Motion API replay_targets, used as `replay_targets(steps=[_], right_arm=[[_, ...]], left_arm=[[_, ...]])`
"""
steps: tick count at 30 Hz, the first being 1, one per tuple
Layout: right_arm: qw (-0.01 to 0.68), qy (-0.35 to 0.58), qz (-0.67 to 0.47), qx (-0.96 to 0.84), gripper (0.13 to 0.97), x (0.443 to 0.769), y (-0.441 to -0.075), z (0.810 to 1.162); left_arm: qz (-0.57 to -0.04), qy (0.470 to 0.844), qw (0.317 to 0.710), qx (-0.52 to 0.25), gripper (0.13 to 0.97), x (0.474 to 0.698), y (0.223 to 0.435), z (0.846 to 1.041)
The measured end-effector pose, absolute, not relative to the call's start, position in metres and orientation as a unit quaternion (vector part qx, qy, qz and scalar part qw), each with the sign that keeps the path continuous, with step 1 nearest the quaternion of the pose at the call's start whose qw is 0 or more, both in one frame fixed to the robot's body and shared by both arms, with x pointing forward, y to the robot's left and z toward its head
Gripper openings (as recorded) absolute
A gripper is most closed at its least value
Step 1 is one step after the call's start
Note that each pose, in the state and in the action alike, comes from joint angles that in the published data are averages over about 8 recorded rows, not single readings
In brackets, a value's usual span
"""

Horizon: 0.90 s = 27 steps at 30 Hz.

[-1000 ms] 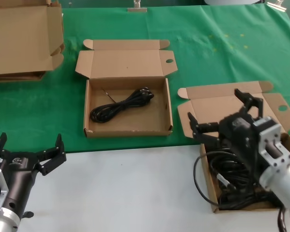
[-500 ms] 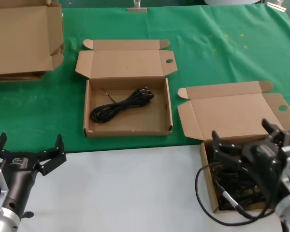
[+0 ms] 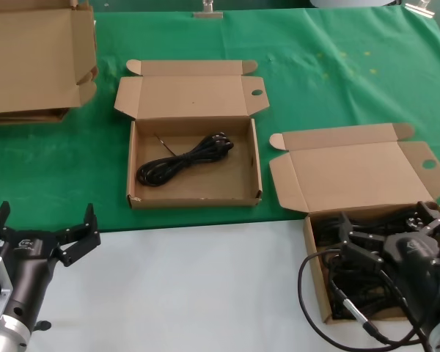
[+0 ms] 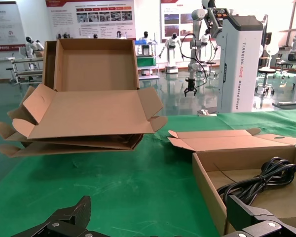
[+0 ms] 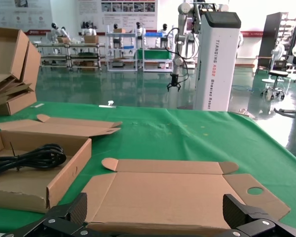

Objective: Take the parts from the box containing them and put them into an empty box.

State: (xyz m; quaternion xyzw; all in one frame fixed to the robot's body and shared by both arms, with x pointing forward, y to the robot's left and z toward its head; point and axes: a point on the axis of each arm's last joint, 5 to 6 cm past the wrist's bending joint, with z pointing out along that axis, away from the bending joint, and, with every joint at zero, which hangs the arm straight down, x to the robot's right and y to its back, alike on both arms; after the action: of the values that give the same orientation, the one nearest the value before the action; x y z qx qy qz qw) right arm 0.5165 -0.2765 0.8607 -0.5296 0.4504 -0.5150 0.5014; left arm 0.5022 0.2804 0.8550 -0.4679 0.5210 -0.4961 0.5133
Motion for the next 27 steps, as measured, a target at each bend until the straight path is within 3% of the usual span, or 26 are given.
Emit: replay_targets(steps=[27], right_arm=[[0.501, 0.45, -0.515, -0.53, 0.966, 0.5165, -0.2765, 0.8607]], left_arm=[[-0.496, 0.521, 0.513, -0.468, 0.966, 0.5022, 0.2804, 0.855]])
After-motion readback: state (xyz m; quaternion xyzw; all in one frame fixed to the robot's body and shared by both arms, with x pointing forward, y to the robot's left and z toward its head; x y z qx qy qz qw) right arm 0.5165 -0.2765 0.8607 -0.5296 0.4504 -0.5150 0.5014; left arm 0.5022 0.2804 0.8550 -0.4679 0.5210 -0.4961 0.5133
